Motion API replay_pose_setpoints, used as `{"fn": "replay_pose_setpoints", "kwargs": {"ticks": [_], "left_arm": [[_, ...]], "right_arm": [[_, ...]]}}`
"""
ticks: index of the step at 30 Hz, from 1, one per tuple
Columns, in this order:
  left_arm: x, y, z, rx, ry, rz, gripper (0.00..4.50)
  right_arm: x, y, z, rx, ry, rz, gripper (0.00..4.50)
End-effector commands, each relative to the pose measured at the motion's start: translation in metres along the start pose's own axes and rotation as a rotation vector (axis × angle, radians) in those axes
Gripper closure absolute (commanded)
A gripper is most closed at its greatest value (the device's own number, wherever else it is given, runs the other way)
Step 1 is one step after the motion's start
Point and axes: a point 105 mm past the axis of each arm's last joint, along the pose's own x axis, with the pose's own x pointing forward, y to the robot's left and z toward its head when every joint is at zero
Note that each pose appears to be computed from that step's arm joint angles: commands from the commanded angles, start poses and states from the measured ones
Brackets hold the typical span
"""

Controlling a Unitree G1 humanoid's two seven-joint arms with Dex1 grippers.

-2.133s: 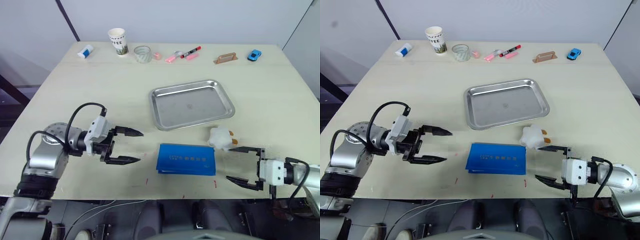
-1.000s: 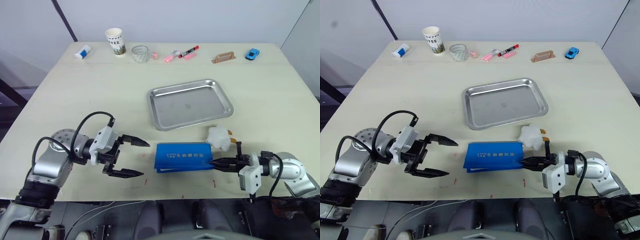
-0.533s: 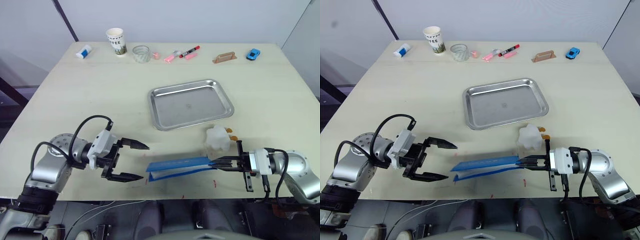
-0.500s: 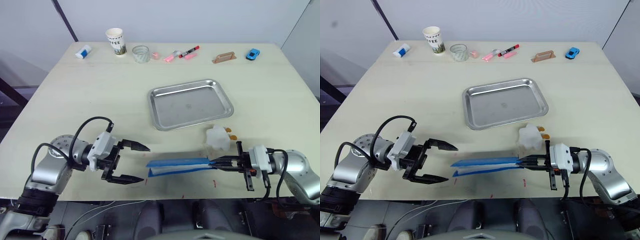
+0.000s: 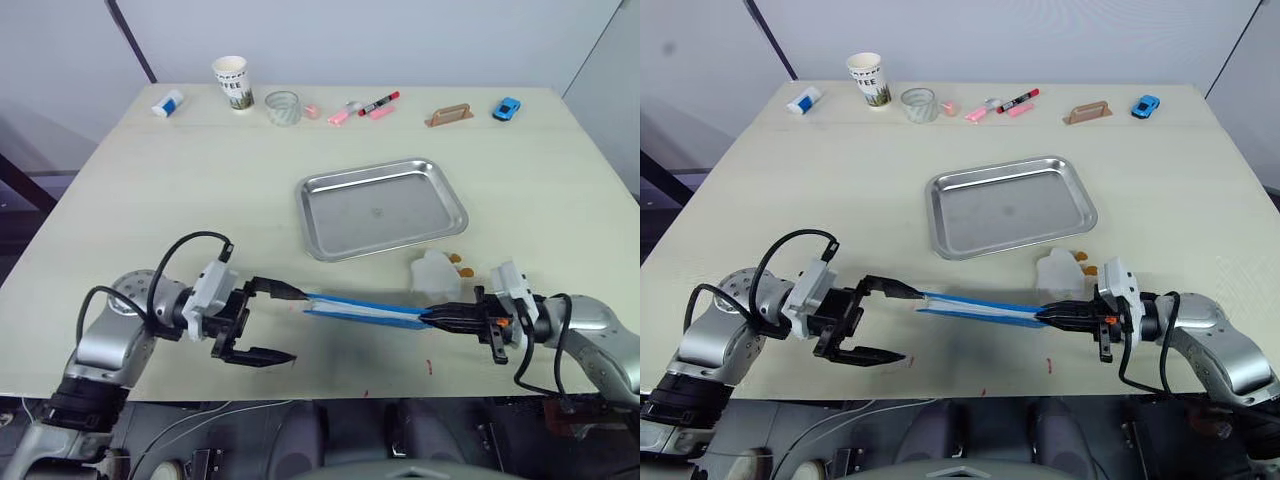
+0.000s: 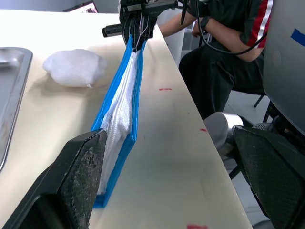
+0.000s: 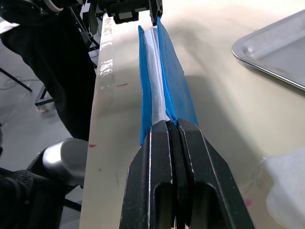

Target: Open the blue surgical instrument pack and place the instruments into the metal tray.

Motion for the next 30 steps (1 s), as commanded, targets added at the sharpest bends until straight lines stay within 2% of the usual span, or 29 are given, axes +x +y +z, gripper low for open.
{"fn": "replay_pose_setpoints", "kwargs": {"ticks": [1, 12, 28, 29, 30], "left_arm": [[-0.006, 0.003, 0.005, 0.021, -0.014, 0.007, 0.00], [-0.004, 0.020, -0.002, 0.024, -0.065, 0.083, 0.00], [0.014, 0.027, -0.017, 0.017, -0.067, 0.025, 0.00], [0.014, 0.028, -0.018, 0.018, -0.066, 0.024, 0.61], [0.015, 0.029, -0.018, 0.017, -0.066, 0.023, 0.82]], "right_arm": [[-0.004, 0.003, 0.015, -0.021, -0.018, 0.039, 4.47], [-0.006, -0.006, 0.011, -0.013, 0.005, 0.043, 4.47], [0.001, -0.013, 0.010, -0.027, -0.005, 0.029, 4.47], [0.001, -0.014, 0.010, -0.025, -0.011, 0.023, 4.50], [0.001, -0.015, 0.010, -0.024, -0.015, 0.018, 4.50]]}}
